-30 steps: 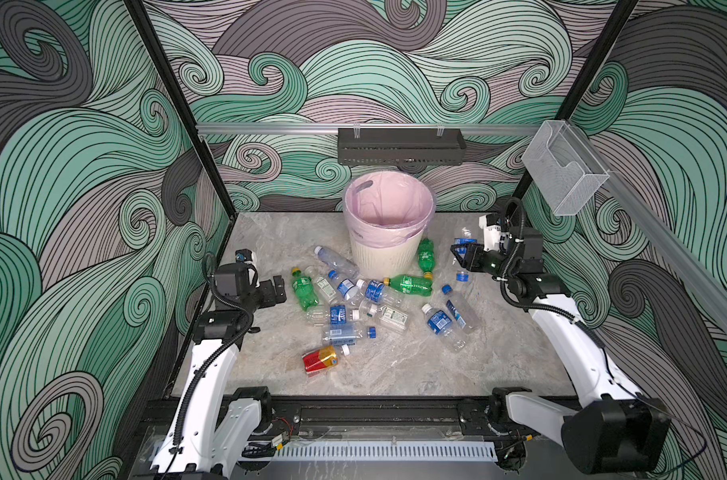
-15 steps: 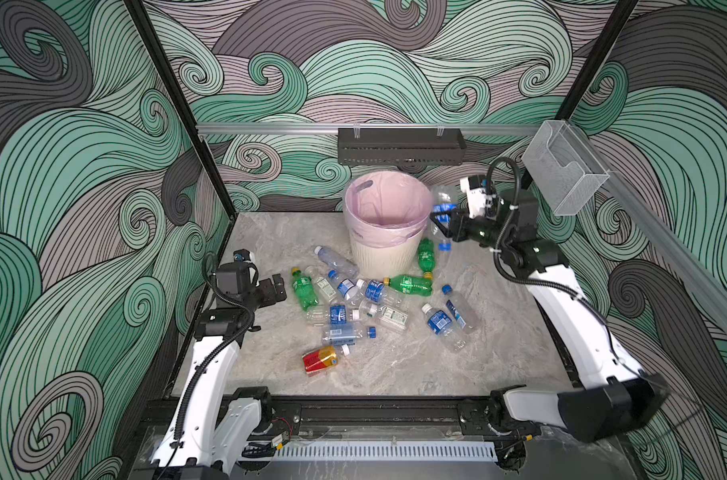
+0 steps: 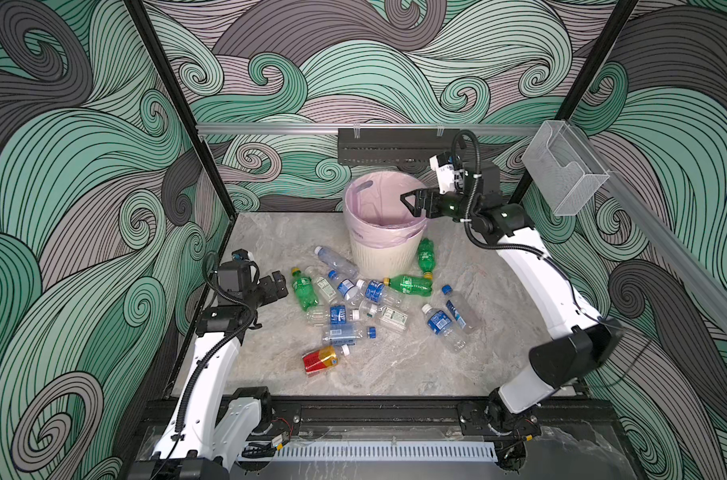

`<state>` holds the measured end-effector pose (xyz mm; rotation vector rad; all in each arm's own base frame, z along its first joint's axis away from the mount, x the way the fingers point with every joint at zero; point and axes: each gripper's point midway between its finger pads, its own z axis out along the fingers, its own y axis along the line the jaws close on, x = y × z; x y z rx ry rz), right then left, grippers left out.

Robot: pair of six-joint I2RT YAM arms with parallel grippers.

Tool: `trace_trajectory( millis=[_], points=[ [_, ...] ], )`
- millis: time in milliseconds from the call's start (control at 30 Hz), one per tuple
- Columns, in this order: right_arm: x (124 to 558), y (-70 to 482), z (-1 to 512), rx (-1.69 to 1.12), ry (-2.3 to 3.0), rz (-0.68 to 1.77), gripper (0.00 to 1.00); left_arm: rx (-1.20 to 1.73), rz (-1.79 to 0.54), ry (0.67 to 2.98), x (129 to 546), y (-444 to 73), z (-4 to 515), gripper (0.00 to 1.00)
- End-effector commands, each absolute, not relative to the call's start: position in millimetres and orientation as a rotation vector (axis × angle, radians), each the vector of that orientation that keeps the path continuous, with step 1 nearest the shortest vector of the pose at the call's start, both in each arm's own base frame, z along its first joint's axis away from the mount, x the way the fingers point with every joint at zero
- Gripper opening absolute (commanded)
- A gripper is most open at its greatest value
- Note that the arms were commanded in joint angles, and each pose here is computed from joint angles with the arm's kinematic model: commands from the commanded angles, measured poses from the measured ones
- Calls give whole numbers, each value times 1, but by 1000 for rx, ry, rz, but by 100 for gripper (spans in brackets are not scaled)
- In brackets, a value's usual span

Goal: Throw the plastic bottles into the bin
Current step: 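Lift the blue-labelled bottle with the right gripper and drop it into the bin, then grasp the green yellow-capped bottle with the left gripper while the right lowers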

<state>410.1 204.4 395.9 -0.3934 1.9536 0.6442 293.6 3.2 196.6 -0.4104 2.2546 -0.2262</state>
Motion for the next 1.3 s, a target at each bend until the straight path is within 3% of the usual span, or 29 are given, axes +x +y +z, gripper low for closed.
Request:
trace_trajectory(
  millis=[0, 300, 633, 1033, 1267],
  points=[
    [369, 177, 424, -385, 1848, 556, 99, -443, -277, 2245, 304, -2, 200, 96],
    [319, 106, 318, -117, 2019, 392, 99, -486, -359, 2380, 316, -18, 169, 95],
    [270, 96, 216, -23, 2156, 478, 99, -502, -361, 2591, 332, -44, 112, 93],
    [249, 93, 192, -45, 2142, 495, 99, -472, -303, 2693, 359, -59, 68, 85],
    [254, 99, 189, -55, 2151, 522, 99, -487, -263, 2768, 360, -59, 38, 71]
  ],
)
